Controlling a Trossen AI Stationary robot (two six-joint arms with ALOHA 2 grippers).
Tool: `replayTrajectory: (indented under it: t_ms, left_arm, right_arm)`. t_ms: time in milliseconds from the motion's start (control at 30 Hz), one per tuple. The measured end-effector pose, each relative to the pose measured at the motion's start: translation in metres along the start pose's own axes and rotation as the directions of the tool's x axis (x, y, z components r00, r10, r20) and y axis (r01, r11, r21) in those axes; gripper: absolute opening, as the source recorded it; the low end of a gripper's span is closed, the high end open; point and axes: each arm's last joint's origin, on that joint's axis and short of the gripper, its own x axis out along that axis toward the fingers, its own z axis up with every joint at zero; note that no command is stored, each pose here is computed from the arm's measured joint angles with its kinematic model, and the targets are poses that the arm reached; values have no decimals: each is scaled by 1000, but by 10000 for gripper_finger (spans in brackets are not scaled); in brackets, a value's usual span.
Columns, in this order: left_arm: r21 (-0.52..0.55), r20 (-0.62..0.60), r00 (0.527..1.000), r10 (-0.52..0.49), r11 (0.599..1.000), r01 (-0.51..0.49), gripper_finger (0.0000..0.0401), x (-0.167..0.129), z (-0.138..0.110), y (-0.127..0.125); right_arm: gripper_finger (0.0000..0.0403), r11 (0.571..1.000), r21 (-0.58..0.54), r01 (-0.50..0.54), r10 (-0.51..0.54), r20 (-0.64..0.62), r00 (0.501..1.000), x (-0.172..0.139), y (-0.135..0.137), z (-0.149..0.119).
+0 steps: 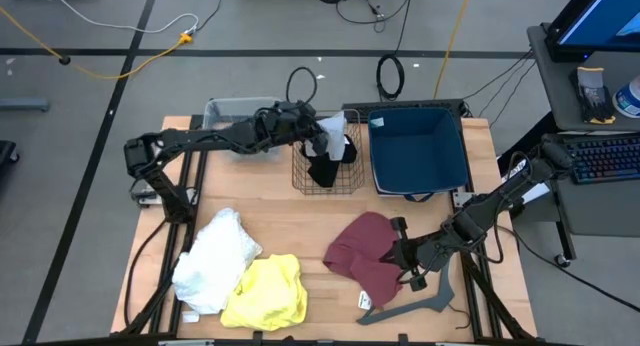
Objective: Pick & Place Cloths
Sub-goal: Put the grey short into the gold wire basket
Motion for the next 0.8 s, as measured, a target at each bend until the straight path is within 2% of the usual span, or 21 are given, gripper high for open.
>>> replayTrajectory:
  t_ms: [467,800]
  left_arm:
    - [31,-117,990,77,997,-74,2,27,-36,-2]
    - [51,-207,973,101,994,-92,8,46,-63,2]
  right_arm:
    - [1,1000,6,-4,3,19,1000,0,0,2]
    - [1,1000,6,-3,3,20,1000,0,0,2]
